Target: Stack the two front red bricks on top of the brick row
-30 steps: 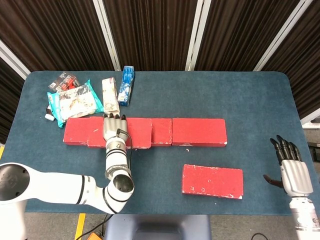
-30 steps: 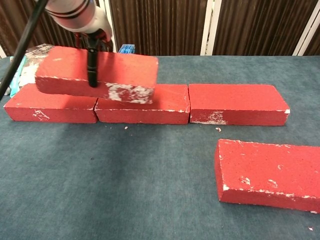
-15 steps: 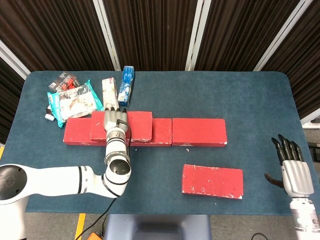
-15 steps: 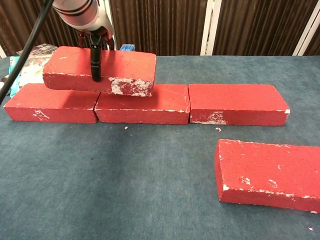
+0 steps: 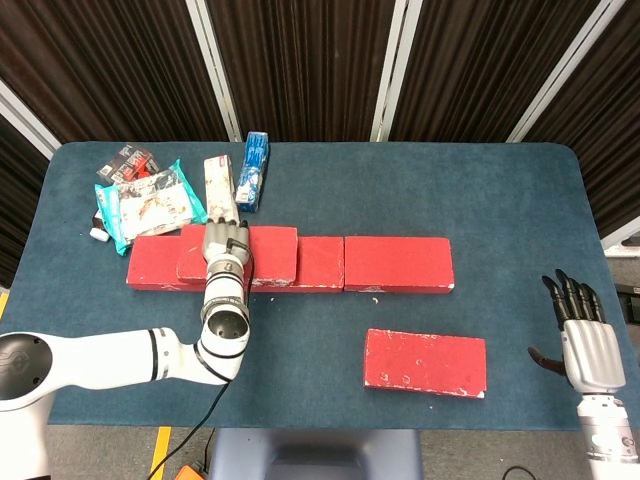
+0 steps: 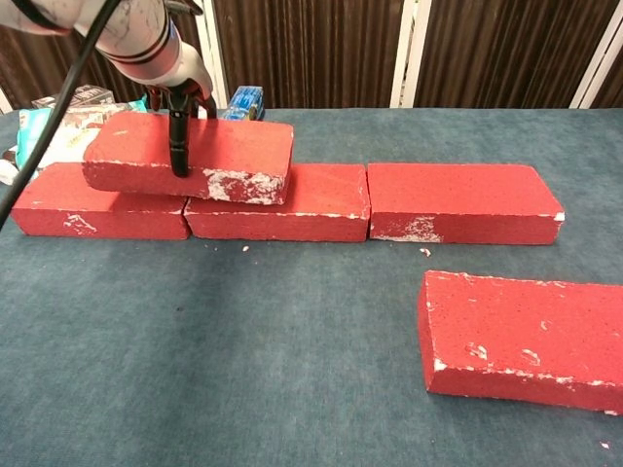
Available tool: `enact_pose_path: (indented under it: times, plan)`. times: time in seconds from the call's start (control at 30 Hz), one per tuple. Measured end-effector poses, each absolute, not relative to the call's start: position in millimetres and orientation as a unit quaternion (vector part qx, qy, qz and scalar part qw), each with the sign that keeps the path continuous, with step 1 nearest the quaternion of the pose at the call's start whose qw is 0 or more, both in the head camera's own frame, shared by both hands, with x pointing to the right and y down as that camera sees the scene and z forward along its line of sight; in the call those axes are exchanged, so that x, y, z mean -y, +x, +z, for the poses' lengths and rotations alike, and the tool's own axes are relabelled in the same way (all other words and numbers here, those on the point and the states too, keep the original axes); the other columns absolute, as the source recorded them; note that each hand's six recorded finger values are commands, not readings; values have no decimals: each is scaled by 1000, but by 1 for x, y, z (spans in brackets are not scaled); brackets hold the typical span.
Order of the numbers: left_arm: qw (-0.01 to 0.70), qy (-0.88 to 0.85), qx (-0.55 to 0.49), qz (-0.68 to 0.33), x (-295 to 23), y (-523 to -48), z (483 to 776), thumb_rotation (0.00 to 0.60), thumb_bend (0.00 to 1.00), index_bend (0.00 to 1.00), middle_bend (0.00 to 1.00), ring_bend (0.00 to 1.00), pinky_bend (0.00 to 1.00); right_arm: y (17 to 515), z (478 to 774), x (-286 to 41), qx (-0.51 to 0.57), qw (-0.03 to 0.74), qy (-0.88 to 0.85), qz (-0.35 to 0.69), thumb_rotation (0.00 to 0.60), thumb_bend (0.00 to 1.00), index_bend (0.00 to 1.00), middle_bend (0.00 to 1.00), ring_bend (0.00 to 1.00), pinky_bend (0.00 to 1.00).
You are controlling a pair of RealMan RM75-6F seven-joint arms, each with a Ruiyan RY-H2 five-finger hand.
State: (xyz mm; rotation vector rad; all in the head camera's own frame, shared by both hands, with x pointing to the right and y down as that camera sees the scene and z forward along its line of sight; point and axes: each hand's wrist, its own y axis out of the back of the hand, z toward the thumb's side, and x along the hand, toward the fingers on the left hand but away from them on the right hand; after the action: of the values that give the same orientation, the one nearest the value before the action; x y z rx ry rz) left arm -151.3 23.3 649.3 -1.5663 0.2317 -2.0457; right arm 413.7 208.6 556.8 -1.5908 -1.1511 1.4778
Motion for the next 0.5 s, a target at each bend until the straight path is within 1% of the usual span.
enact_pose_path:
  times: [0.5]
  plan:
    - [272, -580, -81, -764, -26, -159, 660, 600, 231, 0, 84, 0, 92, 411, 563, -210, 431, 331, -612, 574, 600, 0, 0, 0, 0, 0]
